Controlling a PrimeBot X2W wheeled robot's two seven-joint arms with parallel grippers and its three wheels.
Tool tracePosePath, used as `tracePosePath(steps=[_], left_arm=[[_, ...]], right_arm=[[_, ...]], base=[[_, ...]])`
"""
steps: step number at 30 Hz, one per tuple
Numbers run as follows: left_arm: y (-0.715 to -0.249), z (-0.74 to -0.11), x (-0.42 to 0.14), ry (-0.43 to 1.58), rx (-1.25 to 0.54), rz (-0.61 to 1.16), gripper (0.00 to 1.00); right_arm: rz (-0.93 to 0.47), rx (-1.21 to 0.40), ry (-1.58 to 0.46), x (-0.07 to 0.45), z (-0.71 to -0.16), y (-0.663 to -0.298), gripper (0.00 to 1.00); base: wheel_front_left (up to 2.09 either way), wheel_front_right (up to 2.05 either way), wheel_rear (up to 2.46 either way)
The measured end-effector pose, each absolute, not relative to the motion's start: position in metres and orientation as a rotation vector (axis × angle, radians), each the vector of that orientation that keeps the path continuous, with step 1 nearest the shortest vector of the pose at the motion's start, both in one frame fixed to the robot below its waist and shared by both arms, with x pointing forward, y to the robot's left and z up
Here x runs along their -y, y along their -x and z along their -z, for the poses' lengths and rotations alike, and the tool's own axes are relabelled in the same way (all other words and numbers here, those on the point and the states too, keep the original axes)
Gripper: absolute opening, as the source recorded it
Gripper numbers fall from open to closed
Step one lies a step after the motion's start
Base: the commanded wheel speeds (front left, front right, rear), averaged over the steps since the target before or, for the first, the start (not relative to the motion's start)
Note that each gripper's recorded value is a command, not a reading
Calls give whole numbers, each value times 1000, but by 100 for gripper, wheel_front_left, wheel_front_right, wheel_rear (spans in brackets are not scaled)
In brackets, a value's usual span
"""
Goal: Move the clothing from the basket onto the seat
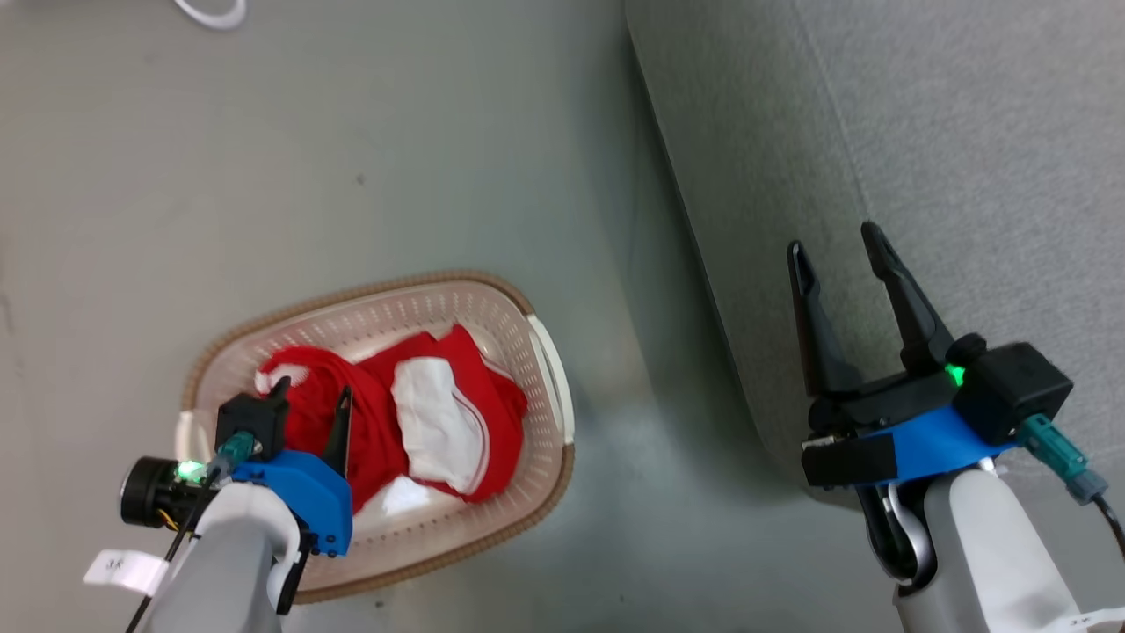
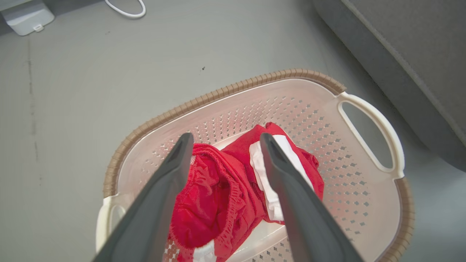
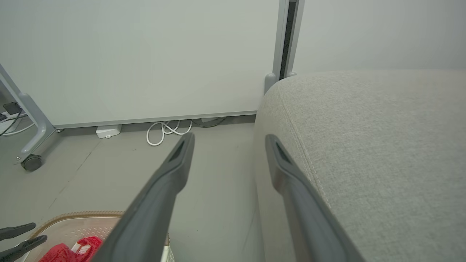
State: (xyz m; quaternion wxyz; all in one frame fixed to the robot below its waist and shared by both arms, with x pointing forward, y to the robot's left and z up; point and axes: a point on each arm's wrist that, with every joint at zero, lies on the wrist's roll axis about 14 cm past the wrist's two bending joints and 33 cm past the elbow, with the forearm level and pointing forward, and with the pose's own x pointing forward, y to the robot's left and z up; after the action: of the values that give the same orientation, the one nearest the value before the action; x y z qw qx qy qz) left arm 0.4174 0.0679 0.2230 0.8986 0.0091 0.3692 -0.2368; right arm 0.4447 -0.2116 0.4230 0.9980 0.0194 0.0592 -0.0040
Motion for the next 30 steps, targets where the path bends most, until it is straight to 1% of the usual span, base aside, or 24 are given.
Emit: tracePosePath(steps=[6,10,14,22,23,24,30], left_arm=[[-397,-163,-65,-54,-939,553,100],[-387,-135,-62,-75,-1013,593,100],[-379,-114,-60,-125,-1073,642,100],[-374,-88,-64,-205,-1170,646,100],[-373,-86,-66,-215,-1190,641,44],[-372,-84,-66,-220,-1199,640,0],[-374,-85,-58,-191,-1186,655,0]], right_arm=[[21,-181,-56,216,-391,-455,100],[42,-209,-71,223,-376,-457,100],[62,-249,-75,228,-360,-453,100],[81,-277,-93,233,-351,-449,100],[83,-279,-94,233,-351,-448,100],[86,-280,-97,234,-350,-447,100],[96,-281,-97,237,-351,-446,100]], base=[[0,0,0],[0,0,0],[0,0,0],[0,0,0],[0,0,0],[0,0,0],[0,0,0]])
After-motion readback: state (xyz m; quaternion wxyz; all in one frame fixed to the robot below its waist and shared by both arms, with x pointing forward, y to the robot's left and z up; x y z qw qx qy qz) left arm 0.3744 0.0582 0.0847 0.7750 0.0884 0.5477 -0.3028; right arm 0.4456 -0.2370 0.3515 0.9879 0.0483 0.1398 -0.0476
